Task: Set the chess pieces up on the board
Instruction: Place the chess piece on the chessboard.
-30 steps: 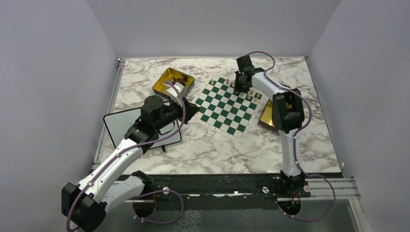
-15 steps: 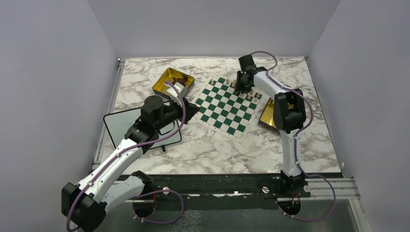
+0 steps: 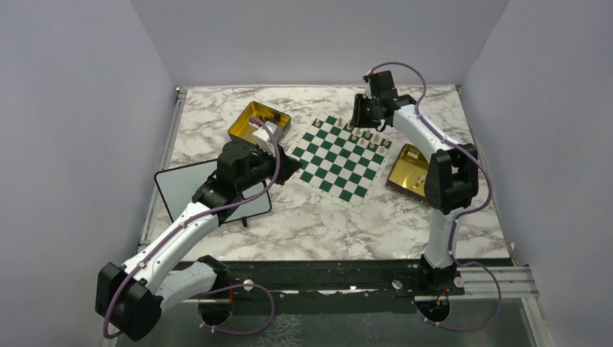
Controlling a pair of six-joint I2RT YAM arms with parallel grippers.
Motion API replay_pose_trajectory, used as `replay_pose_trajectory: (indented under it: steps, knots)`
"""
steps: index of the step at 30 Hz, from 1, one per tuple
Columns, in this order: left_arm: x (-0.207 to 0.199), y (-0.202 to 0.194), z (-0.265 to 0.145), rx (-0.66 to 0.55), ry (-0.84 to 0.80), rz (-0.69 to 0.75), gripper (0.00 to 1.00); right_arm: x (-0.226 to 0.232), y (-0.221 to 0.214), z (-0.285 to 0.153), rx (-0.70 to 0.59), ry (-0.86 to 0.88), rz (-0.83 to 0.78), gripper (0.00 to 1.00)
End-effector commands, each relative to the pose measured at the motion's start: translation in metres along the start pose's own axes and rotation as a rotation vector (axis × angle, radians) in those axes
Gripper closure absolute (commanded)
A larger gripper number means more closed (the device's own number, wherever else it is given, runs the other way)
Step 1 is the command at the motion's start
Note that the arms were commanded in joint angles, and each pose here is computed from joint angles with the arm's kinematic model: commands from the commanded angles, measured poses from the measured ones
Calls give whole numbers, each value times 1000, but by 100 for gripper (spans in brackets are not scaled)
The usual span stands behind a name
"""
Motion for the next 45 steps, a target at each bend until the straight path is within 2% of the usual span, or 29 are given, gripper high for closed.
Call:
replay_pose_trajectory:
  steps: [1,6,12,18,21,32,45]
  knots:
    - [-10,5,6,11,-36,-87,100,26,7,-34,-80,184,-101,61]
    - [-15,5,17,38,-87,-200,99,59,10,-81,-291,329,-225,61]
    - [-16,13,33,54,-151,-441,100,91,0,-132,-598,413,-449,61]
    - [-14,23,46,70,-158,-611,100,135,-38,-180,-986,438,-1033,61]
    - [-10,24,50,86,-152,-685,100,143,-61,-193,-1107,463,-1215,61]
    - [-11,12,57,171,-191,-866,100,166,-91,-214,-1304,493,-1521,69]
    - [-12,1,55,218,-202,-918,100,183,-101,-195,-1243,469,-1704,69]
Point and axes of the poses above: each gripper's point midway between its finger pads, its own z axis out along the fingers, its own x axis along the line the jaws close on, y = z × x, the point moved 2 cm from there along -z, back along the fingers, and after that the axes turned 4 degrees about -z, right-handed, at the moved point
